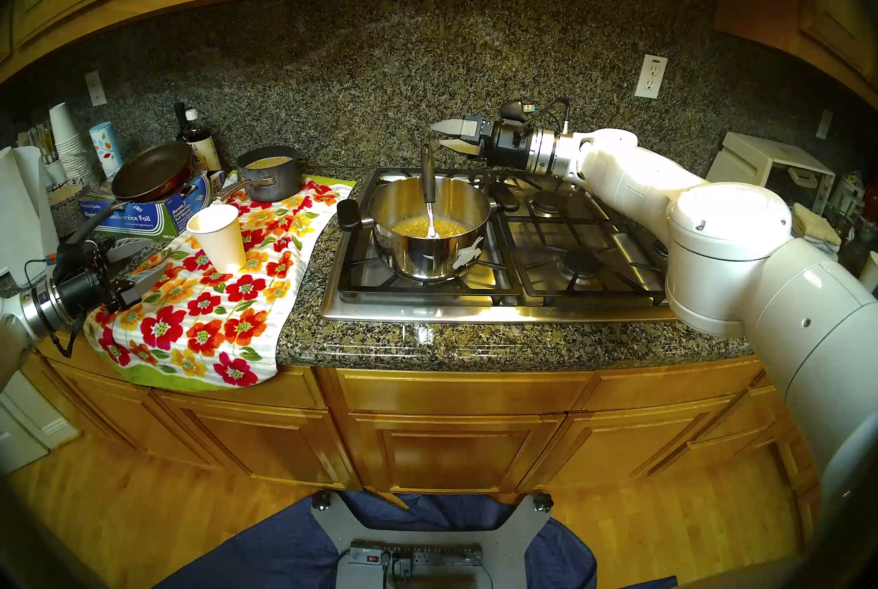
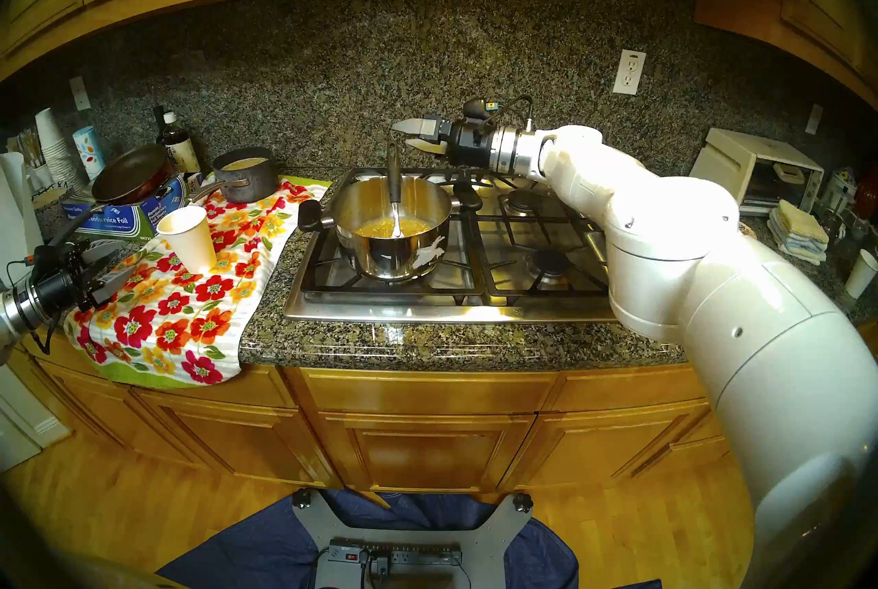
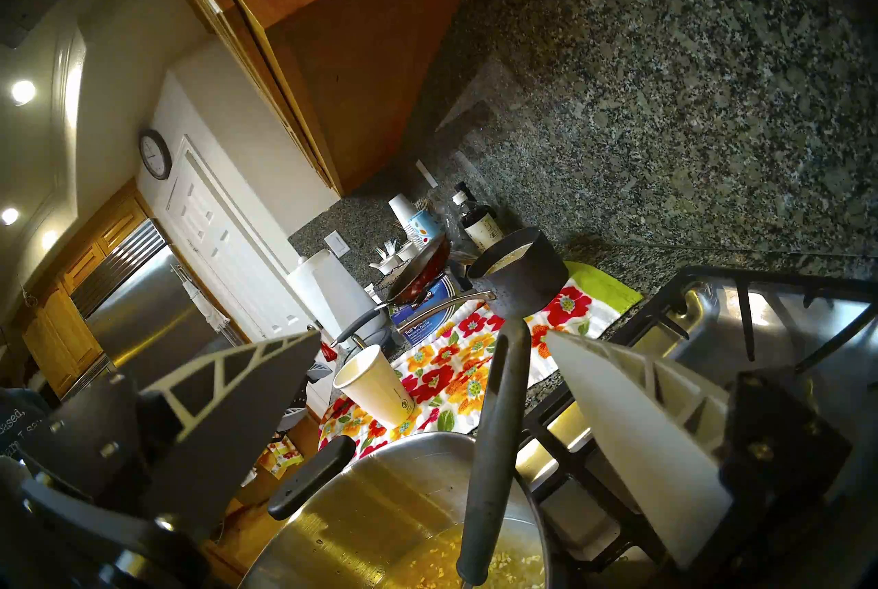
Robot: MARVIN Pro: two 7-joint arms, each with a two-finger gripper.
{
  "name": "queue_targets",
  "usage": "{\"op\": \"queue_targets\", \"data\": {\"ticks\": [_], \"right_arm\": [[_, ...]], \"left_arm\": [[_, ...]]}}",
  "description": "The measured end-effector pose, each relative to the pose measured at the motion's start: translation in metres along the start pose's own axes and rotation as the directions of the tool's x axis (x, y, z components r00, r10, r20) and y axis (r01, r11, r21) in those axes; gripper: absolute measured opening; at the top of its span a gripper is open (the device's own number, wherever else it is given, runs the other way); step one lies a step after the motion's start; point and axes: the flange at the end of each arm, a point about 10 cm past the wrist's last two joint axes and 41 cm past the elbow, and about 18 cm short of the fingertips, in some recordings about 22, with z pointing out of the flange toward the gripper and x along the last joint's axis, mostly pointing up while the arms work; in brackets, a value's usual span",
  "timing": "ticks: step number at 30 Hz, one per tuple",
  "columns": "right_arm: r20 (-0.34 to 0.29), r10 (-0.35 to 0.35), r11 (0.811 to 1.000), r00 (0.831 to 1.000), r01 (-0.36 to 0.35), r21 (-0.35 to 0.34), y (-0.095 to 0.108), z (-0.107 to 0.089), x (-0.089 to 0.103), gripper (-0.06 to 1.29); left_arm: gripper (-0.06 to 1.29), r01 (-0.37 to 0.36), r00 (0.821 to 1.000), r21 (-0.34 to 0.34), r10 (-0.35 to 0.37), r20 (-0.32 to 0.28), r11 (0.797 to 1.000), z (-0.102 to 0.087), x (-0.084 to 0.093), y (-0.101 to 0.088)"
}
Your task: Pour oats into pot and stir with a spoon
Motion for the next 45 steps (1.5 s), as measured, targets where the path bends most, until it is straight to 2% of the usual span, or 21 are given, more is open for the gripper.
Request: {"op": "queue_targets", "data": {"ticks": [11, 26, 45], "right_arm": [[0.0, 0.0, 1.0, 1.0, 0.0, 0.0, 0.0, 0.0, 0.0, 1.23], [0.001, 0.0, 1.0, 1.0, 0.0, -0.001, 0.0, 0.0, 0.0, 1.23], [0.001, 0.0, 1.0, 1.0, 0.0, -0.001, 0.0, 0.0, 0.0, 1.23]], "left_arm": [[1.22, 0.002, 1.0, 0.008, -0.002, 0.008, 1.0, 0.015, -0.009, 0.002], [1.22, 0.005, 1.0, 0.032, -0.005, 0.005, 0.999, 0.029, -0.014, -0.006], [1.22, 0.019, 1.0, -0.036, -0.02, -0.012, 0.999, 0.054, -0.018, -0.006]]}}
